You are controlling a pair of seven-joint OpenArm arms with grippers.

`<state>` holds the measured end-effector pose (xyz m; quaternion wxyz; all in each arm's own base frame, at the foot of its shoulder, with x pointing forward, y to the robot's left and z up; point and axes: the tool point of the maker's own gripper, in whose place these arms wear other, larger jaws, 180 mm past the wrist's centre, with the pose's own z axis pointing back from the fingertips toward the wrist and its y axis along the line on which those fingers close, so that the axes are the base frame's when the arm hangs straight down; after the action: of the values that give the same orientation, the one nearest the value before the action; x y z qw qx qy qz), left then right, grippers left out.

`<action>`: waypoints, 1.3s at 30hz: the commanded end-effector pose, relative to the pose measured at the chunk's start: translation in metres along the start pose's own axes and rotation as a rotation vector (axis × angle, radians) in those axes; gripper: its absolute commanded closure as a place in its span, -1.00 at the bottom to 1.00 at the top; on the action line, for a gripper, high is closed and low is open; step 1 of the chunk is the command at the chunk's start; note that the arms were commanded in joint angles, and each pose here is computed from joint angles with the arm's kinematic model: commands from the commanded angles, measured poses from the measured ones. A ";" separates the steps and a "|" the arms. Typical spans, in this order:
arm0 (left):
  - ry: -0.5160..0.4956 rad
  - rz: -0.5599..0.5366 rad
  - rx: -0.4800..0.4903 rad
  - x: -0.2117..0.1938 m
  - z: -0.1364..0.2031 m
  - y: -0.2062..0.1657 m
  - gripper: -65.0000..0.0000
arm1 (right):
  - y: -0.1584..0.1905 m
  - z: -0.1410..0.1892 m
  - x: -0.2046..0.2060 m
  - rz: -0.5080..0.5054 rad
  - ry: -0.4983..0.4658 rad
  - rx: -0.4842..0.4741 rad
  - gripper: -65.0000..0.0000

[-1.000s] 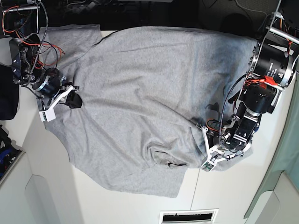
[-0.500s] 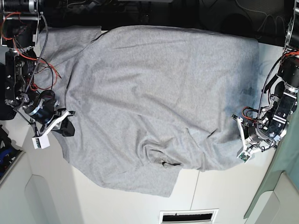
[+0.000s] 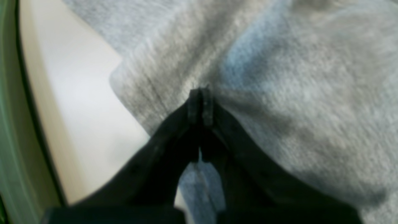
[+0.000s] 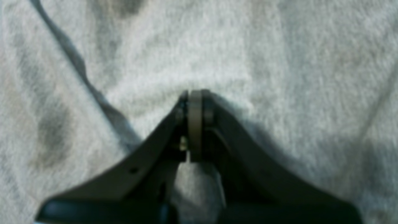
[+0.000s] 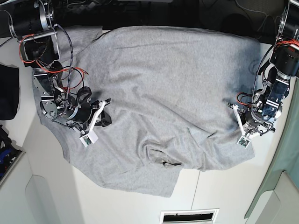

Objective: Layout the t-shirt on the table in an organized manner, then fold the t-shirt properly
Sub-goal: 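Pull the shirt taut with both grippers and release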

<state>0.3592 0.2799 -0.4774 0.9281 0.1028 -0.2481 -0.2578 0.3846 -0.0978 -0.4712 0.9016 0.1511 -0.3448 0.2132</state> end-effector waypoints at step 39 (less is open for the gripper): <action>-0.148 -0.109 -0.153 0.026 0.072 -0.017 1.00 | -0.075 0.155 -0.073 -0.433 -0.170 -0.236 1.00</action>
<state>0.3278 0.2368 -0.4194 0.8987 0.0109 -0.2838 -0.3342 0.2793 -0.2416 -0.4301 0.9119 0.1366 -0.3845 -0.0430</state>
